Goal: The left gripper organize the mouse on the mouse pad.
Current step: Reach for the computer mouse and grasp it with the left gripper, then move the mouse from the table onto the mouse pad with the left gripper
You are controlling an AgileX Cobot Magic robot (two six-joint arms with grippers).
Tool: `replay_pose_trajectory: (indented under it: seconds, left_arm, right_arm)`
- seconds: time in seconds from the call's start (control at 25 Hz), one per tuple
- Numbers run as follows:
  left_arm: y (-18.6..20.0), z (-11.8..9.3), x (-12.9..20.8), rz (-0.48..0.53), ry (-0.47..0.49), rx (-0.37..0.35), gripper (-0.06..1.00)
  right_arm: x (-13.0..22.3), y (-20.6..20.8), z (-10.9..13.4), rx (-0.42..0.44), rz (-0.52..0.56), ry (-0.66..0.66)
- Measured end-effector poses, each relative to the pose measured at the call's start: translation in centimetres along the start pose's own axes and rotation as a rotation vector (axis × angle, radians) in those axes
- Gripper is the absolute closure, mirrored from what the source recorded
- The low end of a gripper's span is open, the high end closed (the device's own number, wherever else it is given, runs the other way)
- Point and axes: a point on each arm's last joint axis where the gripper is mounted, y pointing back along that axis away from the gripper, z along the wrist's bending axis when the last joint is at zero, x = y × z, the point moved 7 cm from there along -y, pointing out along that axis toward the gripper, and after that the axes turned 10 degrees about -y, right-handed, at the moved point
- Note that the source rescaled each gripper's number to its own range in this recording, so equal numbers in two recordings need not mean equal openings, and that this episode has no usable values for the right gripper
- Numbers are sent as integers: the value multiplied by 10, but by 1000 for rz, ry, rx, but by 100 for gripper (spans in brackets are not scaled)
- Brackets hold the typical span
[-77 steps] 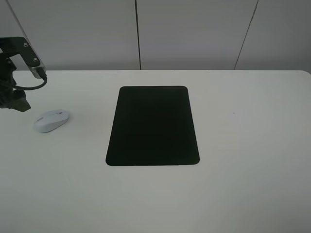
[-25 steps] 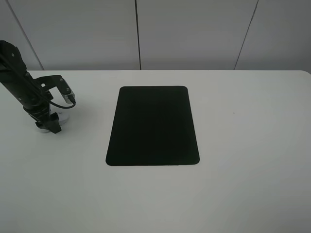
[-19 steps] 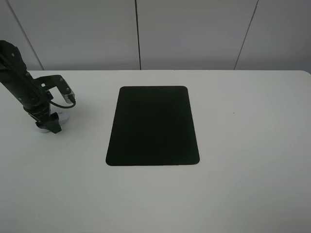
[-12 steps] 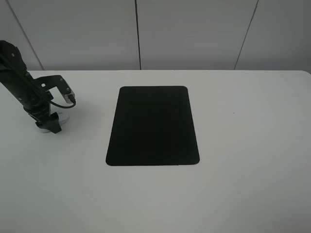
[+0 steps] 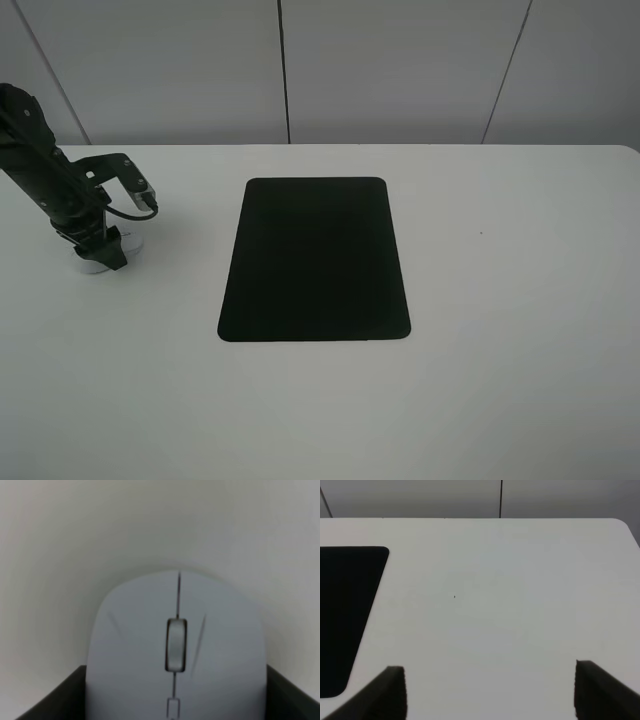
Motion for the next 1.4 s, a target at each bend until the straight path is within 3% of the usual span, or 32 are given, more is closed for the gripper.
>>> replay_pose_trajectory:
  seconds: [1.0,1.24,1.4]
  left_arm:
    - [0,1,-1,-5,3,-5,94]
    - [17,4,-4,-24,8,-35,94]
    - [36,9,-10,-58,69,-77,94]
  right_arm:
    - [0,0,0,0,0,0]
    - [0,0,0,0,0,0]
    - [0,0,0,0,0,0]
